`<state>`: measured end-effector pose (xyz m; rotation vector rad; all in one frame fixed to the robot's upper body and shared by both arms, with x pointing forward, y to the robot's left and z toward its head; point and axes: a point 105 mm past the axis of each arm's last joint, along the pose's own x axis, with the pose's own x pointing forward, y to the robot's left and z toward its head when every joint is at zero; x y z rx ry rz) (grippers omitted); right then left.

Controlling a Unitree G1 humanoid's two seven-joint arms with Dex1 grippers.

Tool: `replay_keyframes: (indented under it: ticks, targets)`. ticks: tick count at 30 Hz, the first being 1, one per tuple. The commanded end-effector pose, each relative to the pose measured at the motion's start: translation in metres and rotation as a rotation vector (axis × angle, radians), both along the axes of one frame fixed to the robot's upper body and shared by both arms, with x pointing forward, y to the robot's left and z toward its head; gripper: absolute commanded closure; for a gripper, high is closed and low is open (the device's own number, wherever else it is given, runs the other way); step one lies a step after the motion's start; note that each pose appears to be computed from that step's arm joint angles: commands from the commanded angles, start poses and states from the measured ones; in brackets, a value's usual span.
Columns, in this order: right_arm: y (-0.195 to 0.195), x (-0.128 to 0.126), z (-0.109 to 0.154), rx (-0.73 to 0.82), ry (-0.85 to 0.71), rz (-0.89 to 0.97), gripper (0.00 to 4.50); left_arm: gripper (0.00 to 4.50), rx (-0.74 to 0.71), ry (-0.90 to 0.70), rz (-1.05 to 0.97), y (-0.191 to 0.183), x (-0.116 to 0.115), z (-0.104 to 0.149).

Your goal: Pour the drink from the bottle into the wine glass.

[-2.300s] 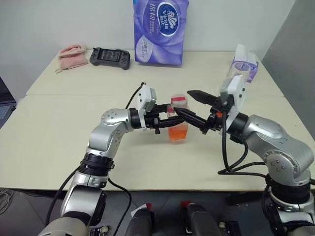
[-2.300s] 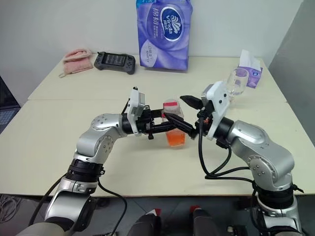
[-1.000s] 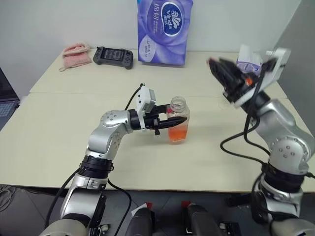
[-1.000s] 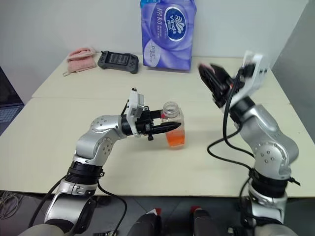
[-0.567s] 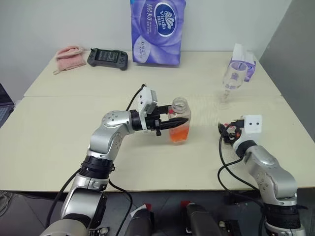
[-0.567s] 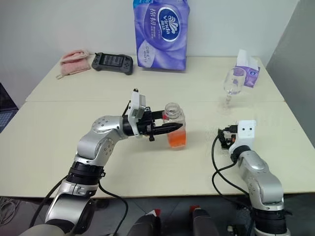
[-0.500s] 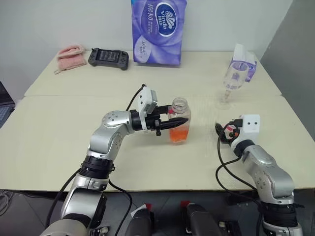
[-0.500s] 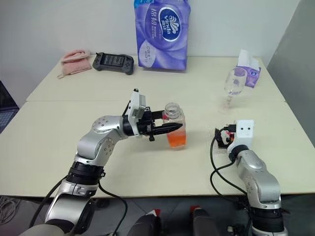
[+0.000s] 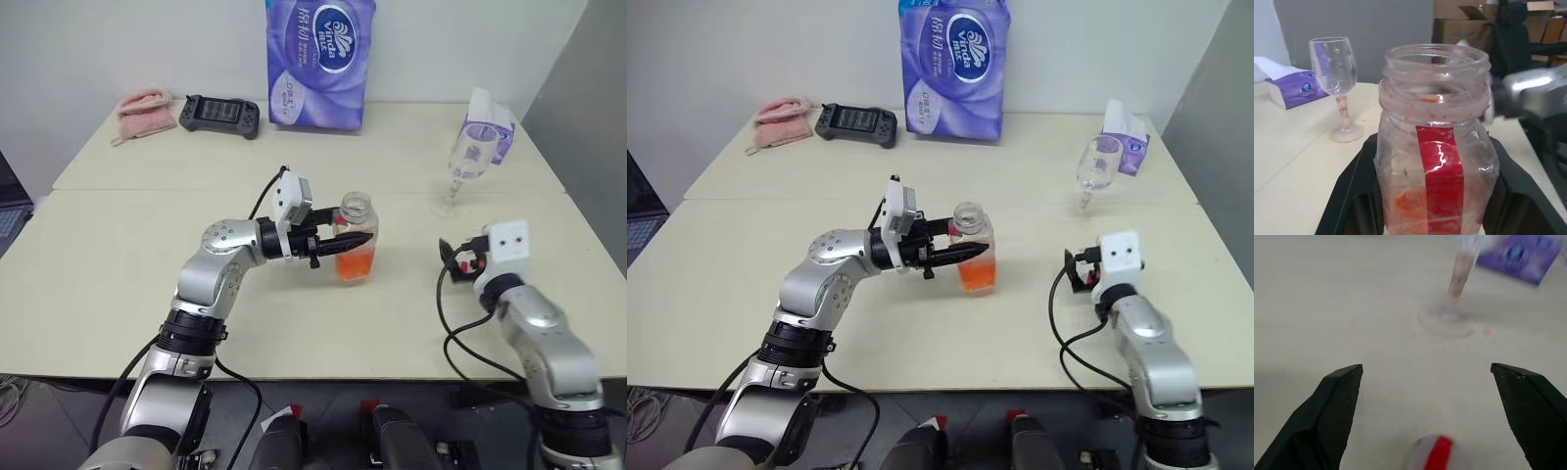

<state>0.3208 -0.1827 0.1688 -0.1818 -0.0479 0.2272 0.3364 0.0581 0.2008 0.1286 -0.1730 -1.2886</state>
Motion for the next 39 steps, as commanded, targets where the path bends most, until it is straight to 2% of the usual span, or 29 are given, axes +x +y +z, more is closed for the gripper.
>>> replay_keyframes:
  ticks: [1,3,6,10,13,20,26,33,39]
  targets:
    - [0.044,-0.034,0.053,0.067,-0.132,0.374,0.03,2.43,-0.026,-0.106,0.146,0.017,0.021,0.026]
    - [0.061,-0.054,0.064,0.088,-0.1,0.568,0.03,2.43,-0.03,-0.127,0.263,0.028,0.037,0.031]
    - [0.079,-0.068,0.078,0.043,-0.076,0.739,0.03,2.43,-0.039,-0.178,0.528,0.055,0.069,0.043]
    - [0.093,-0.066,0.092,0.058,-0.087,0.795,0.03,2.43,-0.085,-0.201,0.82,0.091,0.094,0.054]
    - [0.102,-0.064,0.096,0.081,-0.091,0.821,0.03,2.43,-0.121,-0.187,1.005,0.119,0.103,0.053]
    - [0.11,-0.056,0.096,0.08,-0.111,0.832,0.03,2.43,-0.174,-0.122,1.167,0.147,0.109,0.03]
    - [0.108,-0.05,0.09,0.074,-0.098,0.826,0.03,2.43,-0.238,-0.046,1.183,0.163,0.11,0.014]
    - [0.108,-0.048,0.089,0.069,-0.099,0.813,0.03,2.43,-0.202,-0.016,1.182,0.172,0.114,0.001]
    - [0.113,-0.051,0.092,0.072,-0.104,0.812,0.0,0.64,-0.175,-0.004,1.17,0.171,0.114,-0.009]
